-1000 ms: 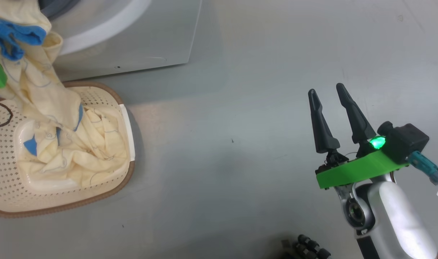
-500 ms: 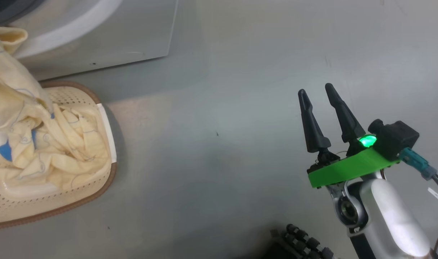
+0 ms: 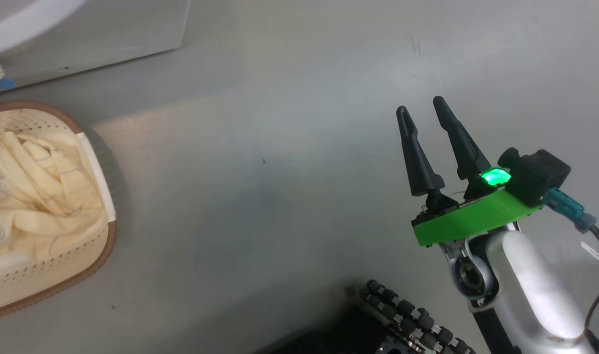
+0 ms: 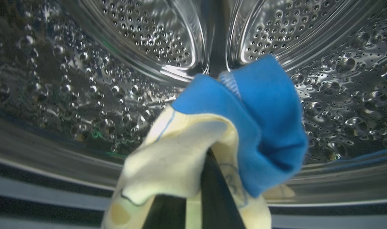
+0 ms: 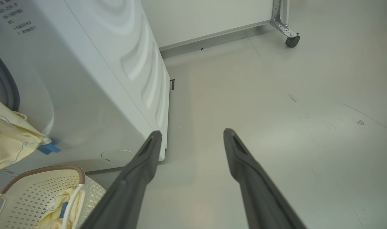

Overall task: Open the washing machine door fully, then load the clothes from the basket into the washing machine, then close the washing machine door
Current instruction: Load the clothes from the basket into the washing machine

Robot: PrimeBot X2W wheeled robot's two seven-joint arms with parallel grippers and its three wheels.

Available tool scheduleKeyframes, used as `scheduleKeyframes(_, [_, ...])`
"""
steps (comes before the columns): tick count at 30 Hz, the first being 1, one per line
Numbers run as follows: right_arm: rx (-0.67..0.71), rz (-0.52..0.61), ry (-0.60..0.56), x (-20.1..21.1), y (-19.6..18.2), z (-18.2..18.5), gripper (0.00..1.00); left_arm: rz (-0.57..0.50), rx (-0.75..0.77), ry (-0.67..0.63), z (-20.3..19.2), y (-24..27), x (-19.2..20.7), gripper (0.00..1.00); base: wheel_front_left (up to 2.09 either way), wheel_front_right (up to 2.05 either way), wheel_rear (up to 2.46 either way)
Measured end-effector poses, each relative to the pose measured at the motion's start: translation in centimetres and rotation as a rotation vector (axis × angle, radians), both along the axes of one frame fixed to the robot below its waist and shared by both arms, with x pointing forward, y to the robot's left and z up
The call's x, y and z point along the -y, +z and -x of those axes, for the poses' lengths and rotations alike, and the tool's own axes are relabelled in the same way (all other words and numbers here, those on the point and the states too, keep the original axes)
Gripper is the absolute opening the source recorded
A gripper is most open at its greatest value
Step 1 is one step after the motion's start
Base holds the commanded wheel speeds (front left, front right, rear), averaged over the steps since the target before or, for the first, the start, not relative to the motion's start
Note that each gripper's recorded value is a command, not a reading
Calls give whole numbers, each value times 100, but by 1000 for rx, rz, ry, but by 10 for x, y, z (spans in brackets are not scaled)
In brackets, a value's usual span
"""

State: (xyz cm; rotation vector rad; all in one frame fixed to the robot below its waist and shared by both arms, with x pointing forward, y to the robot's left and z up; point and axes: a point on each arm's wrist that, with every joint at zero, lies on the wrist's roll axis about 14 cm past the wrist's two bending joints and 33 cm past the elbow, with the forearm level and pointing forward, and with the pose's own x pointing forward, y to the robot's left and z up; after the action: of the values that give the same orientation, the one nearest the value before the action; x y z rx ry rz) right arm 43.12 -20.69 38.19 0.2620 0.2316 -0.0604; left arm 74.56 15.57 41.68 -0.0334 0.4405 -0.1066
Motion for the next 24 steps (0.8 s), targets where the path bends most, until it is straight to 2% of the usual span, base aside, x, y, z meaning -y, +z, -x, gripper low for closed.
scheduleKeyframes(6, [-29,5,-3,3,-12,-3,100,-41,219,6,-34,9,-3,0,0,0,0])
scheduleKeyframes(14, [-72,16,0,5,-30,-4,100,-108,572,27,-65,50,-4,0,0,0,0])
scheduleKeyframes(17, [-85,6,3,3,-35,-4,100,-131,550,33,-70,36,-7,0,0,0,0])
scheduleKeyframes(24, [-94,-6,7,0,-40,-4,100,-84,201,54,-72,-31,-4,0,0,0,0])
